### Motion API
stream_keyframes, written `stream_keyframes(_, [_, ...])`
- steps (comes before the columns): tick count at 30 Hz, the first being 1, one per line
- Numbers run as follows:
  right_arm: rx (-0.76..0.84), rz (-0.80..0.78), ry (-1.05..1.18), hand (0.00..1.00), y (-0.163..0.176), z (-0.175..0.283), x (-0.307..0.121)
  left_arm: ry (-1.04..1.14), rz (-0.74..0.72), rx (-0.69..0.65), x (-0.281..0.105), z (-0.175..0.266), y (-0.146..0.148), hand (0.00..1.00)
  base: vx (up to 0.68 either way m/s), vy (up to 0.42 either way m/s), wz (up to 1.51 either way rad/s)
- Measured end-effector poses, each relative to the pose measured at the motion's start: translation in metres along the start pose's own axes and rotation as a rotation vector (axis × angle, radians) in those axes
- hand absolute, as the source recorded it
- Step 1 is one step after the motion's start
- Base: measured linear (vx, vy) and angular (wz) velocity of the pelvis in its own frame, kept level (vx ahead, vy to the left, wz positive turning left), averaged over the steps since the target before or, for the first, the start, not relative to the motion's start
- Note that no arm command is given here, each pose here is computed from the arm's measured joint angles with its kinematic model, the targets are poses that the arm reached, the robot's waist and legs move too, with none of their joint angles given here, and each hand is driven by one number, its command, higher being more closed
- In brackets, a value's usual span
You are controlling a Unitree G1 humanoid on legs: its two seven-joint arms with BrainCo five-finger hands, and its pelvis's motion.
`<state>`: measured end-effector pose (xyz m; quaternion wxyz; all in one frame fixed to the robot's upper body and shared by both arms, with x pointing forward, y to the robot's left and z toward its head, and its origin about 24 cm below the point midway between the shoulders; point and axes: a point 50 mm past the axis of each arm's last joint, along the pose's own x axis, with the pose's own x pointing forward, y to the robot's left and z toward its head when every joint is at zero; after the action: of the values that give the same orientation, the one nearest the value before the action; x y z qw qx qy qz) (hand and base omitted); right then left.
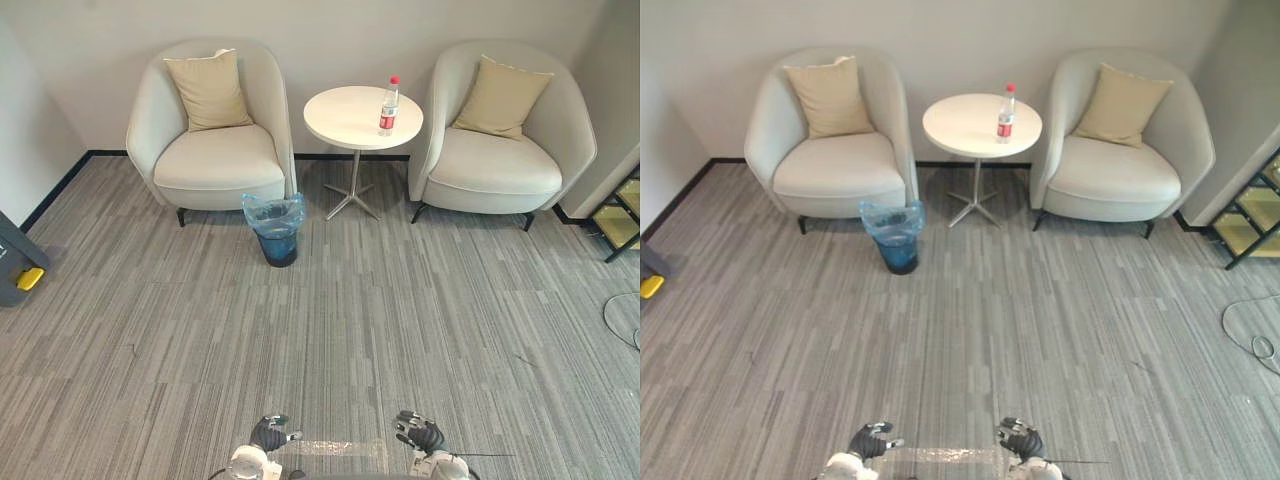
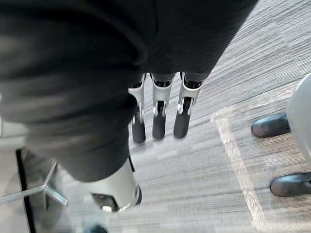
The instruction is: Gather rubbish on tea table into small bin, then transfer packed bag to large trash can.
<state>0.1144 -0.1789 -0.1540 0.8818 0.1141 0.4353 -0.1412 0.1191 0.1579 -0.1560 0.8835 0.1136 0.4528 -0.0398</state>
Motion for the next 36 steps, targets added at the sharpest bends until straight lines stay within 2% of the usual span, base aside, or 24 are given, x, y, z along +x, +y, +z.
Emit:
stream_keyframes(10, [0.05, -0.055, 0.039, 0.0, -0.012, -0.007, -0.001, 0.032, 0.033, -0.066, 0.0, -0.006, 0.01, 0.0, -0.01, 0.0, -0.01])
stream_keyframes(30, [0.084, -0.068, 0.077, 0.0, -0.016, -0.014, -0.003, 0.044, 0.028, -0.063, 0.0, -0.007, 0.011, 0.0, 0.0, -0.005, -0.03])
stream_keyframes(36, [0.15, -0.089, 0.068, 0.0, -0.022, -0.016, -0.005, 0.018, 0.047, -0.064, 0.004, 0.003, 0.019, 0.0, -0.02, -0.038, -0.23])
